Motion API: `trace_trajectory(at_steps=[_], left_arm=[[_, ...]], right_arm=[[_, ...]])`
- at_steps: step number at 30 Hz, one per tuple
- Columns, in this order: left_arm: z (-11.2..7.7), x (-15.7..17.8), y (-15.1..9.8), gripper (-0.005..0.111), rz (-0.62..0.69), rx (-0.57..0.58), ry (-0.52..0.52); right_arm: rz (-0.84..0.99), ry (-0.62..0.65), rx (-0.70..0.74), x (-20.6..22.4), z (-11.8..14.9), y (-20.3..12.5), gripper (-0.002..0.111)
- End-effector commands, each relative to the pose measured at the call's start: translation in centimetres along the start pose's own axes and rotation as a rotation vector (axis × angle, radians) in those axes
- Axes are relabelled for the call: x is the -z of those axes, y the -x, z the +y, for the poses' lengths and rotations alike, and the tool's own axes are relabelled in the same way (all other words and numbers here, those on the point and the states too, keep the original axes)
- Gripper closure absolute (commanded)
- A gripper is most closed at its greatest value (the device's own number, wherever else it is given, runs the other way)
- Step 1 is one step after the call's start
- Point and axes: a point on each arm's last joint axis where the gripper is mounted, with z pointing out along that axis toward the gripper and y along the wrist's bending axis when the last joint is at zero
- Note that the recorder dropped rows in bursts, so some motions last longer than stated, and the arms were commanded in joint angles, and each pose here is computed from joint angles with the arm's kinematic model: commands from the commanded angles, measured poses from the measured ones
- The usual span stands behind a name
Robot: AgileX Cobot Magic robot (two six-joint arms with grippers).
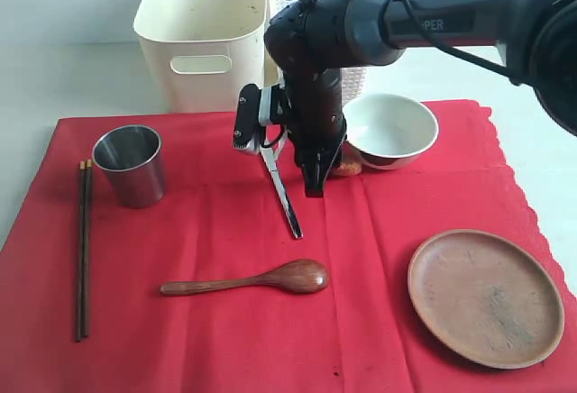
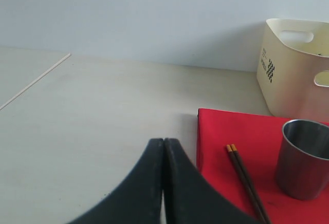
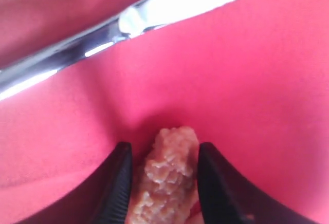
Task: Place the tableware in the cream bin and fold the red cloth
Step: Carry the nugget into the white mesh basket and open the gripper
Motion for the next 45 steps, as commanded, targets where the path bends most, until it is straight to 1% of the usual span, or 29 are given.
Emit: trace_trajectory(at_steps=[1, 3, 6, 8, 11, 13, 15, 21, 25, 28, 31, 39, 45], left_arm=[[-0.1, 0.0, 0.0, 0.106, -0.003, 0.006, -0.009], [-0.1, 0.0, 0.0, 0.106, -0.003, 0.006, -0.009], [-0.1, 0.0, 0.0, 0.106, -0.003, 0.006, -0.009], [-0.1, 0.0, 0.0, 0.106, -0.003, 0.006, -0.009], [-0.1, 0.0, 0.0, 0.106, -0.003, 0.006, -0.009], [-0.1, 0.0, 0.0, 0.106, -0.003, 0.006, -0.009], [-0.1, 0.0, 0.0, 0.106, -0.003, 0.006, -0.009], [-0.1, 0.0, 0.0, 0.106, -0.003, 0.006, -0.009], [-0.1, 0.0, 0.0, 0.106, -0.003, 0.006, -0.009], [-0.1, 0.0, 0.0, 0.106, -0.003, 0.006, -0.009], [-0.1, 0.0, 0.0, 0.106, -0.003, 0.006, -0.009], [-0.1, 0.0, 0.0, 0.106, -0.003, 0.006, -0.009], [-0.1, 0.0, 0.0, 0.106, -0.003, 0.006, -0.009]], right_arm=[[-0.115, -0.039, -0.1, 1.0, -0.5, 0.9, 0.105], [-0.191, -0.078, -0.172, 2.7, -1.1, 1.1, 0.105], [-0.281, -0.105, -0.212, 4.7, -1.5, 1.4, 0.105], [-0.386, -0.174, -0.268, 7.1, -2.3, 1.5, 0.105], [-0.547, -0.319, -0.421, 10.8, -4.3, 0.9, 0.105], [-0.584, -0.379, -0.467, 12.0, -5.1, 0.2, 0.105], [-0.599, -0.409, -0.519, 12.5, -6.0, -0.7, 0.105], [-0.641, -0.418, -0.751, 11.8, -9.1, -4.2, 0.105], [-0.73, -0.411, -0.934, 10.7, -11.3, -6.4, 0.105], [-0.779, -0.397, -1.03, 9.3, -12.4, -7.2, 0.105], [-0.775, -0.39, -1.054, 7.5, -13.0, -7.7, 0.105], [-0.826, -0.367, -1.023, 3.8, -13.0, -6.3, 0.105], [-0.843, -0.369, -1.014, 3.5, -13.1, -6.1, 0.105]])
